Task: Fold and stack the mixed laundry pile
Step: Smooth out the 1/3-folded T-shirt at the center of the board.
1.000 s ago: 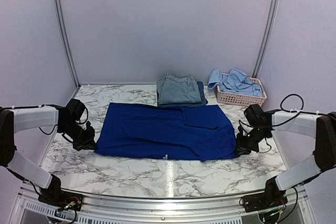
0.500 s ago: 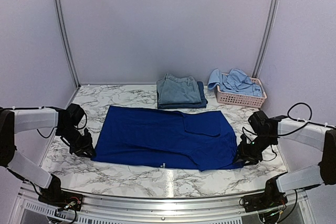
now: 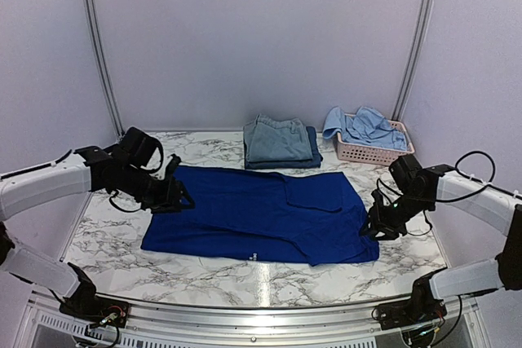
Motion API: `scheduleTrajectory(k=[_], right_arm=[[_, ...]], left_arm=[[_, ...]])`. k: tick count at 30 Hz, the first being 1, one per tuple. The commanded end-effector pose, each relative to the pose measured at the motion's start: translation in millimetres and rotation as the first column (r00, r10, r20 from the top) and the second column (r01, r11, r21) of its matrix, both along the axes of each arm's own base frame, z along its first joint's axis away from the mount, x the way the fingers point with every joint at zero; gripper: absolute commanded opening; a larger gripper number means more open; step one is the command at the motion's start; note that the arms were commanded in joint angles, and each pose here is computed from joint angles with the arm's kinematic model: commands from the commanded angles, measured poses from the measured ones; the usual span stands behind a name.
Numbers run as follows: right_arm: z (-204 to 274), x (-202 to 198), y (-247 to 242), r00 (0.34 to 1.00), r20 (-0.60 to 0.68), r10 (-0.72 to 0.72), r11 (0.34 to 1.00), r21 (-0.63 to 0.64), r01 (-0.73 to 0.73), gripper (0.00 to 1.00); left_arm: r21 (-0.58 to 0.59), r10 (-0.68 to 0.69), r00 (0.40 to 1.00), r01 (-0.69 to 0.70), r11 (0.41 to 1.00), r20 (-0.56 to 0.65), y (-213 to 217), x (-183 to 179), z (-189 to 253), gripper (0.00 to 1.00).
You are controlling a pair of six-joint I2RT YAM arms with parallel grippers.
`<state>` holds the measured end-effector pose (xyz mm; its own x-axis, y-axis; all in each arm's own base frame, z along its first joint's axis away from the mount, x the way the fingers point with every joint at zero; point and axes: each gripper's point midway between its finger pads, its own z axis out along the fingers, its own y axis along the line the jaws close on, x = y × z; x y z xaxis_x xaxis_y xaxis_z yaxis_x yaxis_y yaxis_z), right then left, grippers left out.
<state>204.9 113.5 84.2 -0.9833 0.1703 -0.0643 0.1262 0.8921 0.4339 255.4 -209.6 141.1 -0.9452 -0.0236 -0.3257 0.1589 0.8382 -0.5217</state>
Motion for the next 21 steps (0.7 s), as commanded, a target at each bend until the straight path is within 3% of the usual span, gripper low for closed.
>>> scheduleTrajectory(k=[1, 10, 21], right_arm=[[-3.0, -0.9, 13.1, 0.999, -0.017, 0.030, 0.997, 0.067, -0.029, 0.37], [-45.8, -14.5, -12.4, 0.997, -0.072, -0.013, 0.996, -0.087, 0.006, 0.34], [-29.9, 4.6, -4.9, 0.999, -0.013, -0.029, 0.998, -0.050, 0.028, 0.26]], left_arm=[[-0.117, -0.161, 0.985, 0.168, 0.979, 0.065, -78.8, -11.1, 13.2, 0.50], [-0.108, -0.415, 0.901, 0.428, 0.897, 0.123, -203.2, -50.8, 0.6, 0.41], [-0.075, -0.555, 0.821, 0.567, 0.820, 0.133, -268.1, -86.2, -32.6, 0.35]])
